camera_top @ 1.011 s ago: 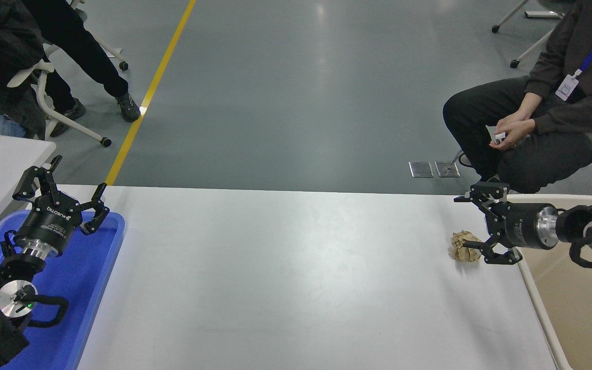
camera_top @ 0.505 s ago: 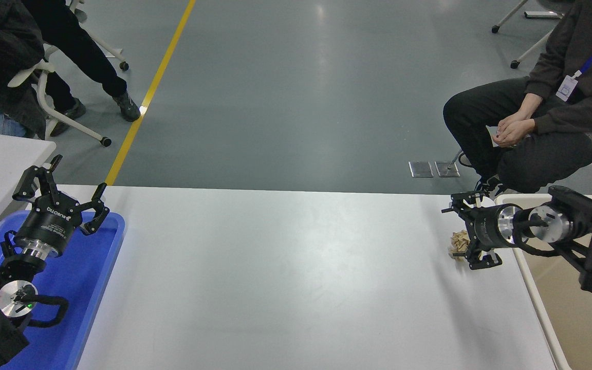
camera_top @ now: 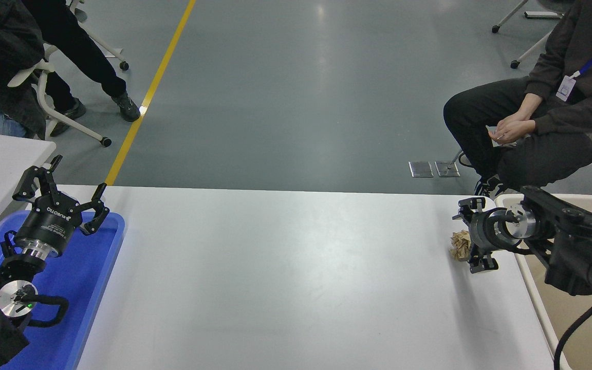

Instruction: Clean the table surface

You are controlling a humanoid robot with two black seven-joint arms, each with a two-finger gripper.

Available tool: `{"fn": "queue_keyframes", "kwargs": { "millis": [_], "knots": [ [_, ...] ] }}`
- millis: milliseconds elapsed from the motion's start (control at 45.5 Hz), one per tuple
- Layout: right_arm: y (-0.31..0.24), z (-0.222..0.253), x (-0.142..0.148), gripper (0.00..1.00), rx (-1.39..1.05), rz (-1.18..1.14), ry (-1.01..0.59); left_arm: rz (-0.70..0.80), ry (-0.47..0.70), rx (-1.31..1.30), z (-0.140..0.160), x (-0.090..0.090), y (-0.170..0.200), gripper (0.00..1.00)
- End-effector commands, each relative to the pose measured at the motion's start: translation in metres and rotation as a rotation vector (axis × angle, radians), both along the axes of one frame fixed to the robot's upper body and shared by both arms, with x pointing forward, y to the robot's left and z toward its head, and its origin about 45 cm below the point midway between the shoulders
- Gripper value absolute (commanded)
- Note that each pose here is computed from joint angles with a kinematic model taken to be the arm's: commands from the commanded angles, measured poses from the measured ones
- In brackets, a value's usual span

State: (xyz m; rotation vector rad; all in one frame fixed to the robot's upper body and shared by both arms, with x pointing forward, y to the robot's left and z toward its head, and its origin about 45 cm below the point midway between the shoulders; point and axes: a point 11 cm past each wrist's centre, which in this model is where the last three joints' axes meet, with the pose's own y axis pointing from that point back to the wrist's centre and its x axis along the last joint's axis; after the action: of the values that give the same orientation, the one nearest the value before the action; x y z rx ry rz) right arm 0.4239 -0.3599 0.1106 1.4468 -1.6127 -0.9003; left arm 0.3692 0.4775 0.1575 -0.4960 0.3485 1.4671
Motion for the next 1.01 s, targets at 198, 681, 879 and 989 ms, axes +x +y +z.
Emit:
{"fn": "queue_keyframes", "kwargs": {
  "millis": [198,681,879,989],
  "knots": [
    [0.008,-0.019,-0.003,0.98,-0.028,-0.074,0.024,-0.001,0.001,0.0,0.0,0.0,0.0,1.0],
    [0.01,-0.016,0.006,0.98,-0.047,-0.078,-0.06,0.001,-0.001,-0.001,0.0,0.0,0.0,1.0],
    [-0.003,-0.015,0.004,0.98,-0.097,-0.087,-0.057,0.0,0.0,0.0,0.0,0.0,0.0,1.0],
    [-0.006,-0.013,0.005,0.98,-0.103,-0.091,-0.06,0.001,-0.001,-0.001,0.0,0.0,0.0,1.0]
  ]
}}
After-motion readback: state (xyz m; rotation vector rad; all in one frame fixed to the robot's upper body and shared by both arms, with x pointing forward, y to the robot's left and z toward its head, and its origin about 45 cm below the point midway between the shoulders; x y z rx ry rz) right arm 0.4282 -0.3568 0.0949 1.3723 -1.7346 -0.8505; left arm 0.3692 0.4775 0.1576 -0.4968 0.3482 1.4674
